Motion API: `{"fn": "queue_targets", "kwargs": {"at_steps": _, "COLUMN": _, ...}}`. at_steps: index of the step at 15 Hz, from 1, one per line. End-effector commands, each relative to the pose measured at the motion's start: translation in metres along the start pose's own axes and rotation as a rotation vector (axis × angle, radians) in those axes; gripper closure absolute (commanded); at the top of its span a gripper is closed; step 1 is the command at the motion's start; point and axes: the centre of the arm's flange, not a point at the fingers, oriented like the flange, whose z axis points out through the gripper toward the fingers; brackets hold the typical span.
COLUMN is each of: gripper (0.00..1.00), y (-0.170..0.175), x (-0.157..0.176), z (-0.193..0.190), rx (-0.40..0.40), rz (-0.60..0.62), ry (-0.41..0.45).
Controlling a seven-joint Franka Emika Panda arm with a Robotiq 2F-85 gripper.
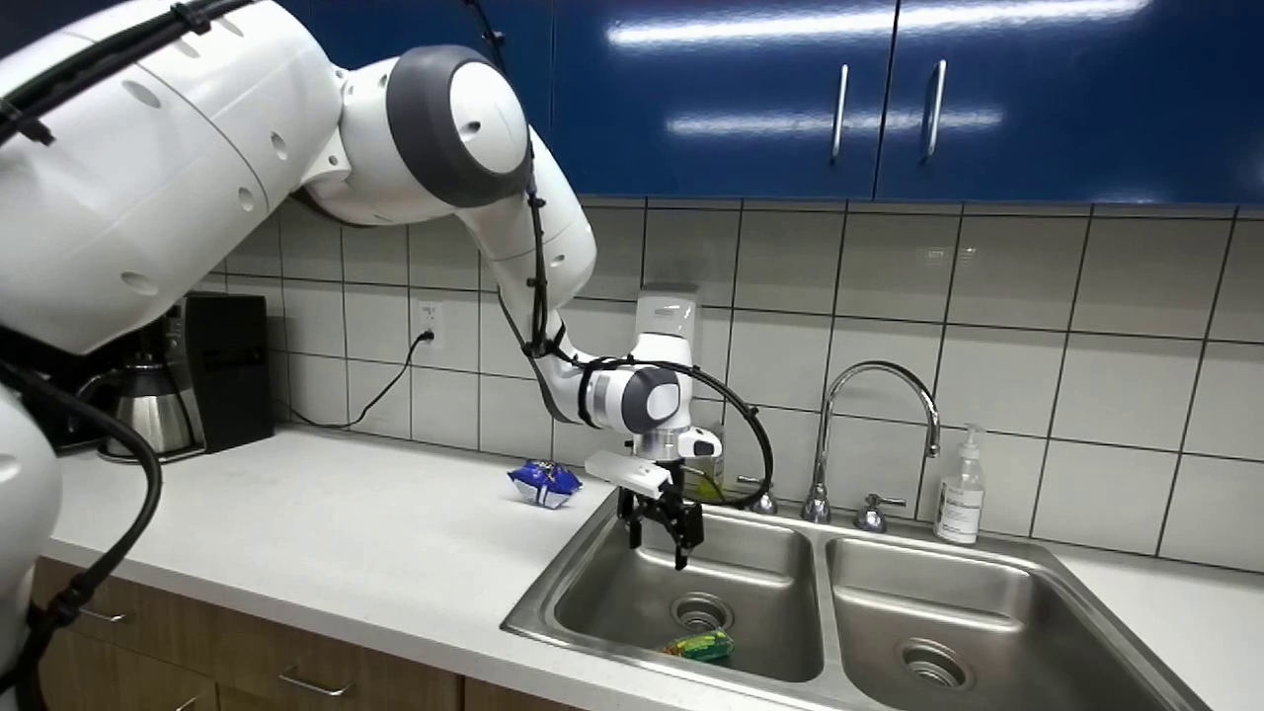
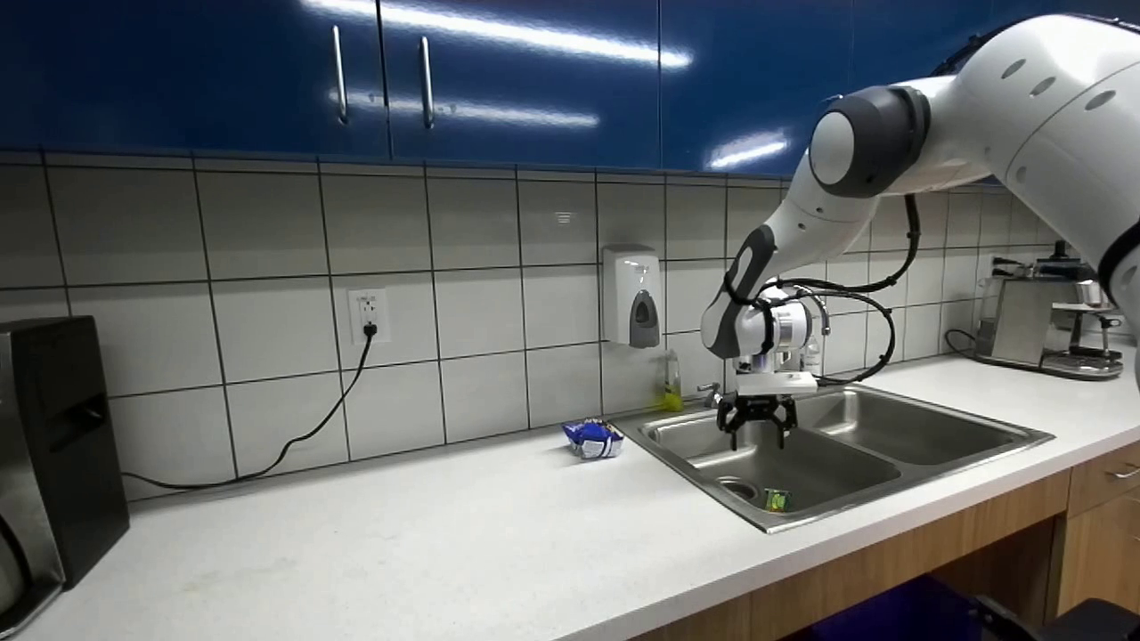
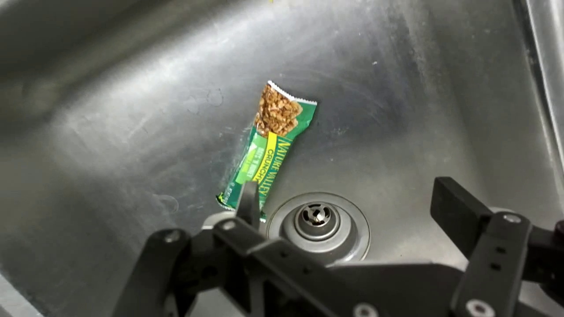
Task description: Put the chocolate bar inside the sink
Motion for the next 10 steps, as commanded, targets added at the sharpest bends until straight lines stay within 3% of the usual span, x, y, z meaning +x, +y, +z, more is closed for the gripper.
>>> {"fn": "queue_targets", "kwargs": {"at_steps": 1, "gripper": 0.0, "y": 0.007, "x": -0.051, "z": -0.038, "rx": -0.014, "rz": -0.042, "ry": -0.043}}
{"fn": "queue_targets", "kwargs": {"at_steps": 10, "gripper": 0.0, "y": 0.011, "x": -0.132, "z": -0.07, "rx": -0.025, "rz": -0.117, "ry": -0.109}}
